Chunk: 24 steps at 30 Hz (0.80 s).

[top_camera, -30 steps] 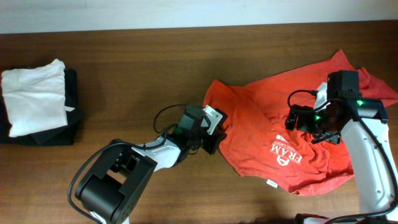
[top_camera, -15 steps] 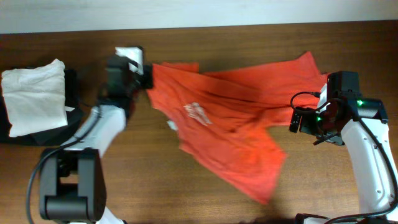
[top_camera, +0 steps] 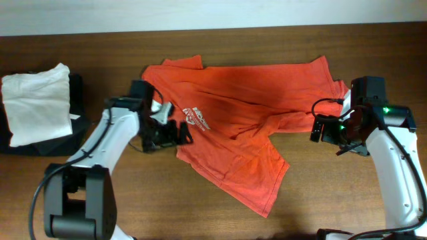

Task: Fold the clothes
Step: 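Grasp the T-shirt's left hem corner with the left gripper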

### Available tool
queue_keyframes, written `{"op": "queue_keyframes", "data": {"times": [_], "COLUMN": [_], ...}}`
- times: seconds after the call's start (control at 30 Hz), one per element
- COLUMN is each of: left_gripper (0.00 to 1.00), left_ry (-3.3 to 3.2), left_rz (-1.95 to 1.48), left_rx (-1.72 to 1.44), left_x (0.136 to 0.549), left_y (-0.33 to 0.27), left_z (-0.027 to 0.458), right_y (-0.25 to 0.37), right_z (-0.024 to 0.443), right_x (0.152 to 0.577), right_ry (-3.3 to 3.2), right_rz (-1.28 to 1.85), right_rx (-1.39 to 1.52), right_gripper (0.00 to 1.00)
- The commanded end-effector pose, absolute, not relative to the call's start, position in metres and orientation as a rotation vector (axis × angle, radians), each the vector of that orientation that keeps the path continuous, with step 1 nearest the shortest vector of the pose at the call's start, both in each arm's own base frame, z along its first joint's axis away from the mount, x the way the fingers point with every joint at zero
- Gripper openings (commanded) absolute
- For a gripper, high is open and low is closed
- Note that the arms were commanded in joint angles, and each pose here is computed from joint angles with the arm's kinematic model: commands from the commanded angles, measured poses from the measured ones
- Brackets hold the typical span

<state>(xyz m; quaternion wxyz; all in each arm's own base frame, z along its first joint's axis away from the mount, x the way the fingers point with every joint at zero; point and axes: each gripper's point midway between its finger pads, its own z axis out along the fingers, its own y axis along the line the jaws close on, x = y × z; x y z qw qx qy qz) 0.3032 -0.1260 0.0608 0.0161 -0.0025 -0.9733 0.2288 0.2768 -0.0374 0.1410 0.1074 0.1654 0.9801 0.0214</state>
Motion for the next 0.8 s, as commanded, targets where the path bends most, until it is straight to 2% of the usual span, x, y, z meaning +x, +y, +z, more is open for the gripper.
{"op": "queue_keyframes", "data": {"times": [0.0, 0.2, 0.43, 0.6, 0.77], "left_gripper": [0.99, 0.99, 0.99, 0.91, 0.90], "left_ry": [-2.888, -2.821, -2.819, -2.776, -2.723], "left_rz": [0.760, 0.712, 0.745, 0.736, 0.674], "left_rx": [0.172, 0.289, 0.267, 0.349, 0.355], "left_x": [0.279, 0.247, 0.219, 0.200, 0.178], "left_y": [-0.156, -0.195, -0.245, -0.271, -0.283], "left_z": [0.063, 0.035, 0.015, 0.007, -0.003], "right_y": [-0.043, -0.042, -0.042, -0.042, -0.042], "right_z": [0.145, 0.144, 0.144, 0.144, 0.144], "right_x": [0.278, 0.277, 0.277, 0.276, 0.275], "right_ry": [2.873, 2.877, 2.877, 2.881, 2.883], "right_rz": [0.032, 0.032, 0.032, 0.032, 0.032], "right_rx": [0.487, 0.487, 0.487, 0.488, 0.489], "right_gripper": [0.99, 0.99, 0.99, 0.99, 0.99]}}
